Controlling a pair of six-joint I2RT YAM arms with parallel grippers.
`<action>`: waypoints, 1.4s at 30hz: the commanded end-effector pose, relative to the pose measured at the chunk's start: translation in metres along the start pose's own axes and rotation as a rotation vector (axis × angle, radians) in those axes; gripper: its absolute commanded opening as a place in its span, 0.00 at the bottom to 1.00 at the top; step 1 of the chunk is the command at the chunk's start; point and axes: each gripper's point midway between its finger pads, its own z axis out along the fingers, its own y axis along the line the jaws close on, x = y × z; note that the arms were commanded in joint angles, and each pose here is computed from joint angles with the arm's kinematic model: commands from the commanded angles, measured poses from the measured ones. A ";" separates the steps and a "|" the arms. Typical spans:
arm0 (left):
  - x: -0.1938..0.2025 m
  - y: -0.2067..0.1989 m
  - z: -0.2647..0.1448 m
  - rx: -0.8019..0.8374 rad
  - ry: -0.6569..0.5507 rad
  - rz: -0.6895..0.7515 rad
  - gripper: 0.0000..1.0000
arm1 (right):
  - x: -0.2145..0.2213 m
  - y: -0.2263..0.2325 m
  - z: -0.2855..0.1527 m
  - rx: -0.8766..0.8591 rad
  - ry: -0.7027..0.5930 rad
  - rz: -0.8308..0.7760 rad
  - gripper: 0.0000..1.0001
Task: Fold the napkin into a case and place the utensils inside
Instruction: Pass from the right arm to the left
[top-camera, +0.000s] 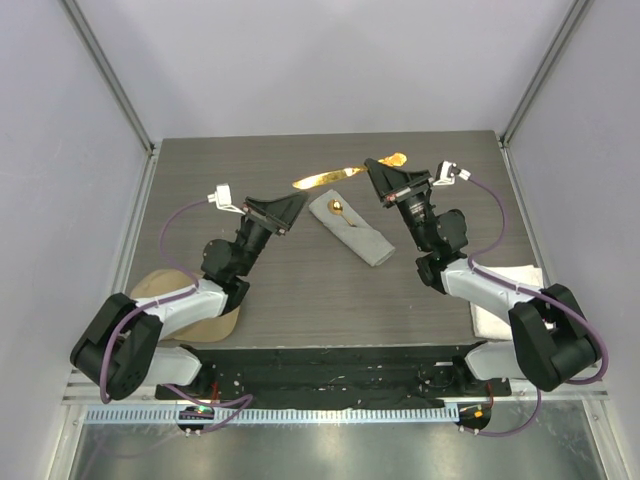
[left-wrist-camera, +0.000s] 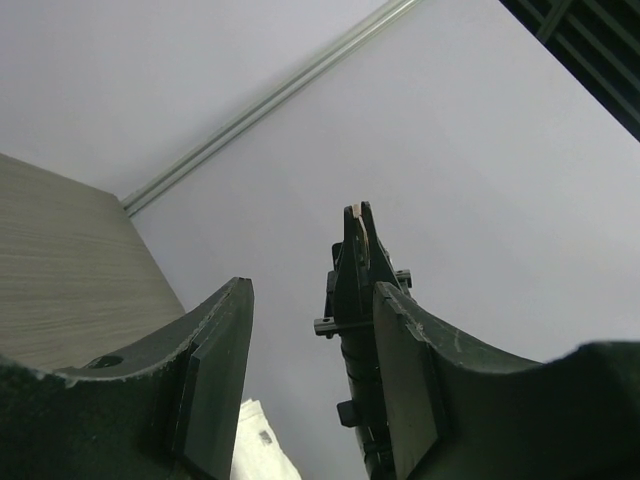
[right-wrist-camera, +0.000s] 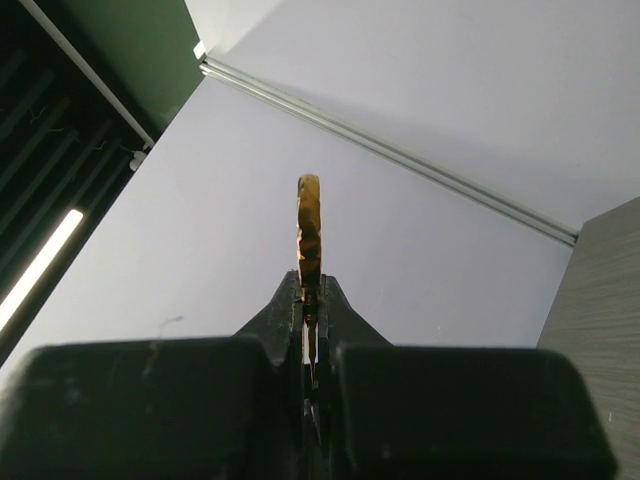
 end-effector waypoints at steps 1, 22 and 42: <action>-0.034 -0.075 0.004 0.282 -0.124 0.038 0.55 | 0.003 0.033 0.005 -0.111 0.009 0.039 0.01; -0.046 -0.084 0.002 0.289 -0.174 0.069 0.41 | 0.015 0.029 -0.006 -0.121 0.057 0.080 0.01; -0.051 -0.082 0.005 0.264 -0.068 0.012 0.00 | 0.032 0.016 -0.005 -0.085 0.188 0.036 0.42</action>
